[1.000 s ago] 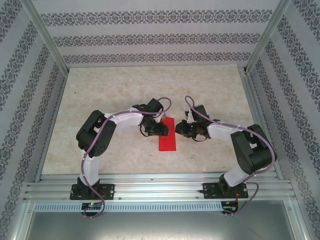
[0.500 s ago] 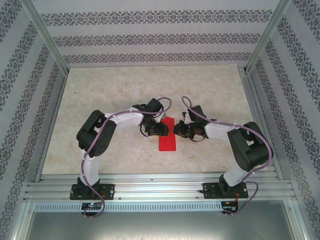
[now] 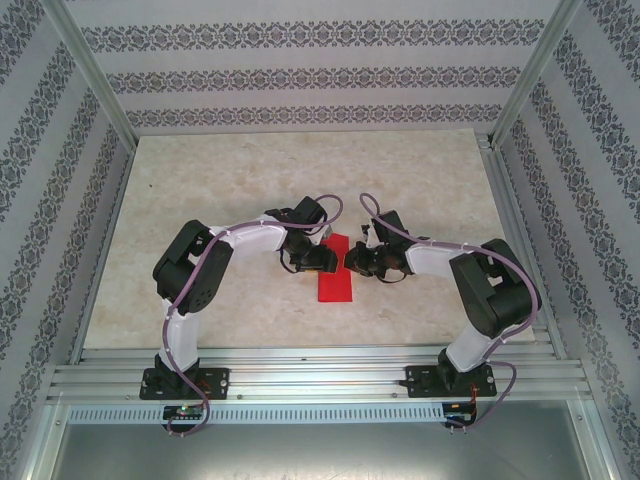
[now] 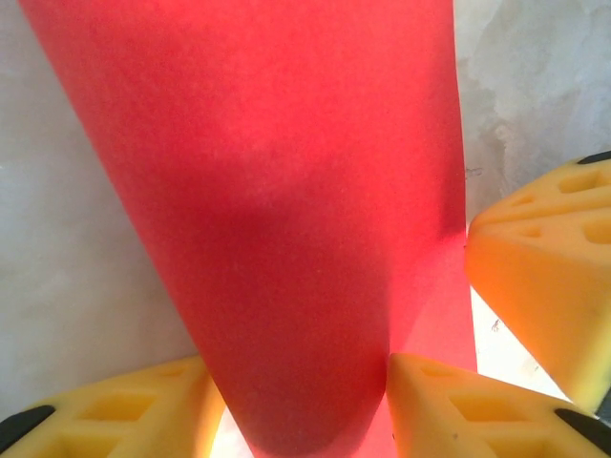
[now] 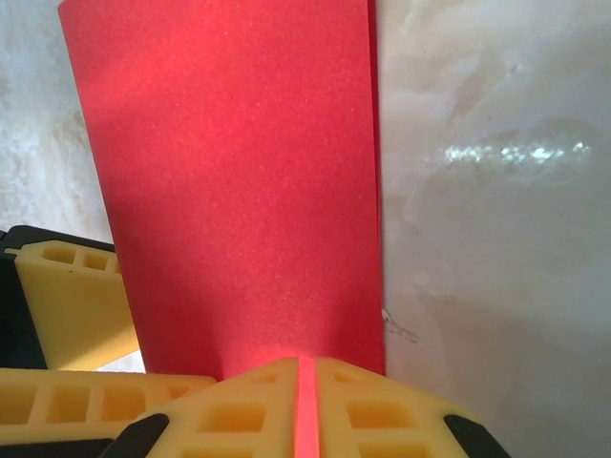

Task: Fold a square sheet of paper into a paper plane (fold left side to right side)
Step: Hold the square sheet of paper at the center of the table.

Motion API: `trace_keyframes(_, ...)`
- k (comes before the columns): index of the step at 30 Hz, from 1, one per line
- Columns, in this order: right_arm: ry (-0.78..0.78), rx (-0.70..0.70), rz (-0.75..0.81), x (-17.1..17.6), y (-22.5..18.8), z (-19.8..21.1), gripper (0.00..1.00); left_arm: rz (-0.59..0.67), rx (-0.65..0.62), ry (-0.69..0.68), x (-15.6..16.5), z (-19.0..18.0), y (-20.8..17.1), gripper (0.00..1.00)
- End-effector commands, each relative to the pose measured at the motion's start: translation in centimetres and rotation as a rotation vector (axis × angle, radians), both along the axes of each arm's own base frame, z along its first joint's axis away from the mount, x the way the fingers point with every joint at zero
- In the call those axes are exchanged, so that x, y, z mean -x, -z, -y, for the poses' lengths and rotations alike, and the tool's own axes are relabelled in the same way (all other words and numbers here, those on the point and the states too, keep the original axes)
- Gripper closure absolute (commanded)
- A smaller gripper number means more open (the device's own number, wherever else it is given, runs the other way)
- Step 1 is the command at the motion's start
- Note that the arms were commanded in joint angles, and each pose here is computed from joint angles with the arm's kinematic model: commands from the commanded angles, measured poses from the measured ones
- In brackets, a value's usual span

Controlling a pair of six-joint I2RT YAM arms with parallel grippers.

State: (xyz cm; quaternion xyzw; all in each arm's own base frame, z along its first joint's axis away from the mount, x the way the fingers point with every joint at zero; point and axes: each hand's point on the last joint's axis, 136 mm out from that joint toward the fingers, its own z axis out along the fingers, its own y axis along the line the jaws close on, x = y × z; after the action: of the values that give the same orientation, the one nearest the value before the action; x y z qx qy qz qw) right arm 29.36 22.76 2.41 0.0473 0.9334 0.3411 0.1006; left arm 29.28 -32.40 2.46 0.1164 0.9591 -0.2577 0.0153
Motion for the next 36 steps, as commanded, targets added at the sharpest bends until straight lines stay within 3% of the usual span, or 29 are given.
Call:
trace_keyframes(1, -0.011, 0.051, -0.018, 0.1, 0.7, -0.1, 0.87, -0.048, -0.085, 0.015, 1.1, -1.0, 3.6, 0.49)
trace_keyframes(13, -0.027, 0.167, -0.091, 1.1, 2.9, 1.4, 0.87, -0.034, -0.079, 0.009, 1.0, -1.0, 3.1, 0.47)
trace_keyframes(25, -0.043, 0.191, -0.106, 1.3, 3.6, 1.2, 0.88, 0.104, 0.048, -0.046, -1.3, -2.1, -5.7, 0.43)
trace_keyframes(32, -0.047, 0.208, -0.111, 1.4, 3.8, 1.3, 0.88, 0.06, 0.225, -0.033, -1.1, 0.9, -6.8, 0.6)
trace_keyframes(36, -0.05, 0.218, -0.115, 1.5, 3.8, 1.4, 0.88, 0.025, 0.253, -0.023, -0.8, 1.8, -5.7, 0.64)
